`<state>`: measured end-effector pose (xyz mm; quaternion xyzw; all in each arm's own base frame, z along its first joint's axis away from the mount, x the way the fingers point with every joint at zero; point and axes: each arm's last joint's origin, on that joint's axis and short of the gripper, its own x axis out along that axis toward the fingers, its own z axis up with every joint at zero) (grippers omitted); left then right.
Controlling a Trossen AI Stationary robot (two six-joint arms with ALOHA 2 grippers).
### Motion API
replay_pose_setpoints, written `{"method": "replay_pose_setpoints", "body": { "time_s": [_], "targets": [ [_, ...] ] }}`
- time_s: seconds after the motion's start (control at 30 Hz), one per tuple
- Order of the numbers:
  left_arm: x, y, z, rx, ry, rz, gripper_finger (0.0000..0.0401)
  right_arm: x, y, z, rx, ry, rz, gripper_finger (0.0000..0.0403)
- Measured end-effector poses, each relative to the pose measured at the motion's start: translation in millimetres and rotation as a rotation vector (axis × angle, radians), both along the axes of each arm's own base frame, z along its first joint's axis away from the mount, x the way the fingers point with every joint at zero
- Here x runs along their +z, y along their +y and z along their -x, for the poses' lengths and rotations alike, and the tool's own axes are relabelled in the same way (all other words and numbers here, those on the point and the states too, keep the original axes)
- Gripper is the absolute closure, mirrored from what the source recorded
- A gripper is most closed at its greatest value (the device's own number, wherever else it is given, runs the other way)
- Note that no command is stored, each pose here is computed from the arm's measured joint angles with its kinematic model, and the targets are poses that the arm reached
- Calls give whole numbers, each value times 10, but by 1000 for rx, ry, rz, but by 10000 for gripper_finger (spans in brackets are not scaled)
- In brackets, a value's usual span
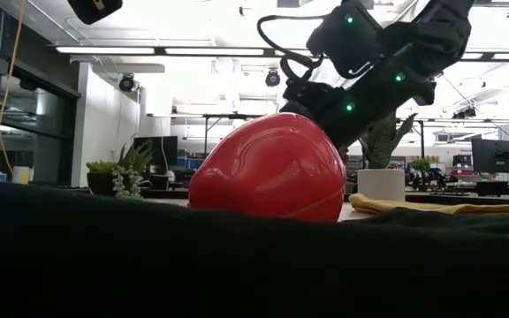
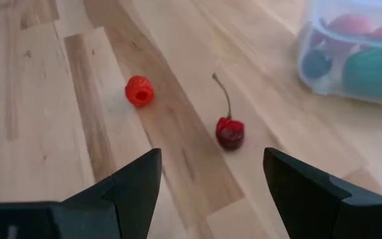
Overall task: Pick and placing Produce into tupperware
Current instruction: Put the red cherry into the transparent bin
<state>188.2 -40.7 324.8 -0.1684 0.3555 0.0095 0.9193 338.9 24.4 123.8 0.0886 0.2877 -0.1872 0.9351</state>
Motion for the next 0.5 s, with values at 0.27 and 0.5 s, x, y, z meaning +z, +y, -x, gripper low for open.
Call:
{"method": "replay_pose_setpoints", "body": {
  "time_s": [0.27, 0.5],
  "targets": [
    [0, 4, -1, 12, -2, -9, 400, -23, -172, -27, 71, 18, -8, 149],
    [0, 4, 0, 14, -1, -5, 400, -50, -274, -62, 107, 2, -4, 149]
  ]
}}
